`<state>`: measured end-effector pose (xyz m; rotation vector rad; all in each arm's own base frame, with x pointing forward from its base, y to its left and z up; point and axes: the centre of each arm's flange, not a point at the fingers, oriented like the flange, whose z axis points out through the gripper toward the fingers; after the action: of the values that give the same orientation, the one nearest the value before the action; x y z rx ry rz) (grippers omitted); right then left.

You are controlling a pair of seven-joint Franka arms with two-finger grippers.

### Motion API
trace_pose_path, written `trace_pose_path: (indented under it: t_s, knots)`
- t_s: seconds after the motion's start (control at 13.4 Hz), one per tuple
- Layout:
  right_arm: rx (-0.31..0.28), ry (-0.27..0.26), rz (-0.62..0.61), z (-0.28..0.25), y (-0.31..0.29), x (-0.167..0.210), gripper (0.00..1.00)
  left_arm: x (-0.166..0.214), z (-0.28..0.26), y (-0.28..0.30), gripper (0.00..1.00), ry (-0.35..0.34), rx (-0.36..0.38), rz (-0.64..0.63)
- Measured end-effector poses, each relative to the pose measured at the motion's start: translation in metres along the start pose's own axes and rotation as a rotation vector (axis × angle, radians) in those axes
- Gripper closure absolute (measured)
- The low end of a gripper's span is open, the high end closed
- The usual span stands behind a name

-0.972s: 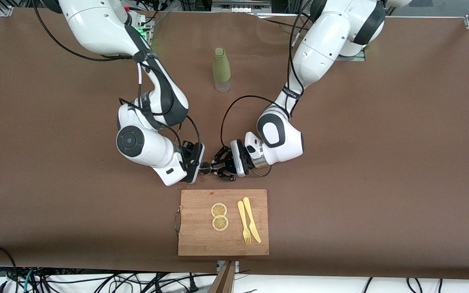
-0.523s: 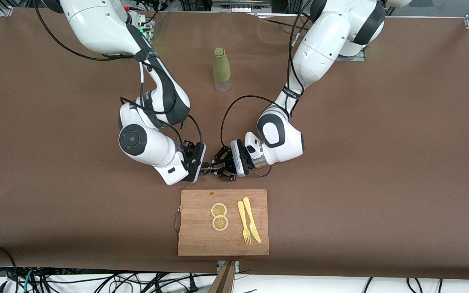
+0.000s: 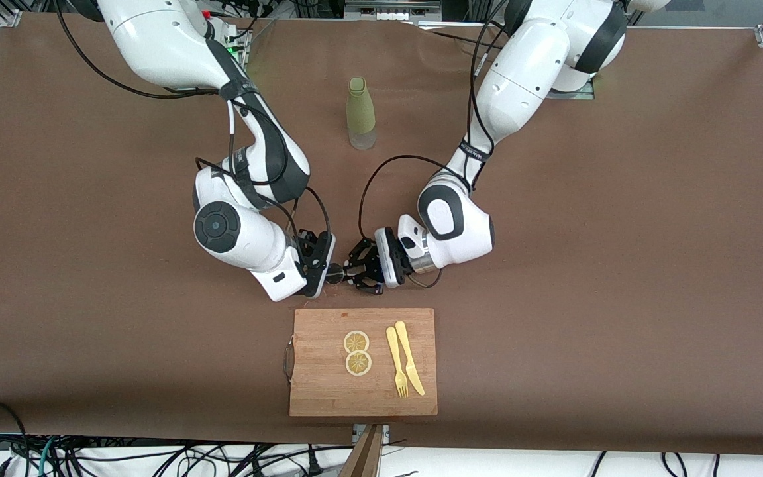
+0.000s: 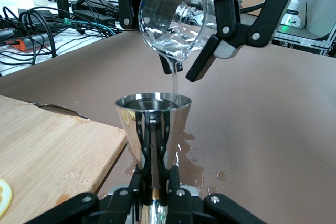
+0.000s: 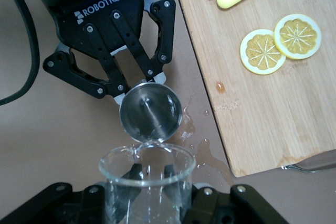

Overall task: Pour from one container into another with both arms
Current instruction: 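Tilt the beaker with the right gripper, pouring liquid into the jigger, then upright the beaker and move both grippers apart to their sides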

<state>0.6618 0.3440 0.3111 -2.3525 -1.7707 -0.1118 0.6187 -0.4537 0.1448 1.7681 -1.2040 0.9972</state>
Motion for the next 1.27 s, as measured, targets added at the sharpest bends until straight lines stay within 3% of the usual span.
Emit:
trace_pose_path:
  t_s: [0.22,0.6,0.82,1.05,1.27]
  knots:
    - [0.034,0.079,0.001,-0.005,0.011,-0.009,0.75,0.002,0.003,0.004,0.79,0.001,-0.006,0.005]
    - [0.088,0.238,-0.084,-0.009,0.05,-0.058,0.75,0.007,0.009,0.011,0.79,0.003,-0.016,-0.009]
    - [0.102,0.295,-0.119,-0.008,0.06,-0.074,0.75,0.013,-0.02,-0.025,0.79,0.059,-0.014,-0.016]
    - [0.123,0.364,-0.158,-0.004,0.073,-0.103,0.75,0.006,-0.064,-0.068,0.79,0.165,-0.1,0.012]
    - [0.144,0.457,-0.203,0.008,0.087,-0.145,0.75,-0.025,-0.12,-0.102,0.79,0.18,-0.224,0.083]
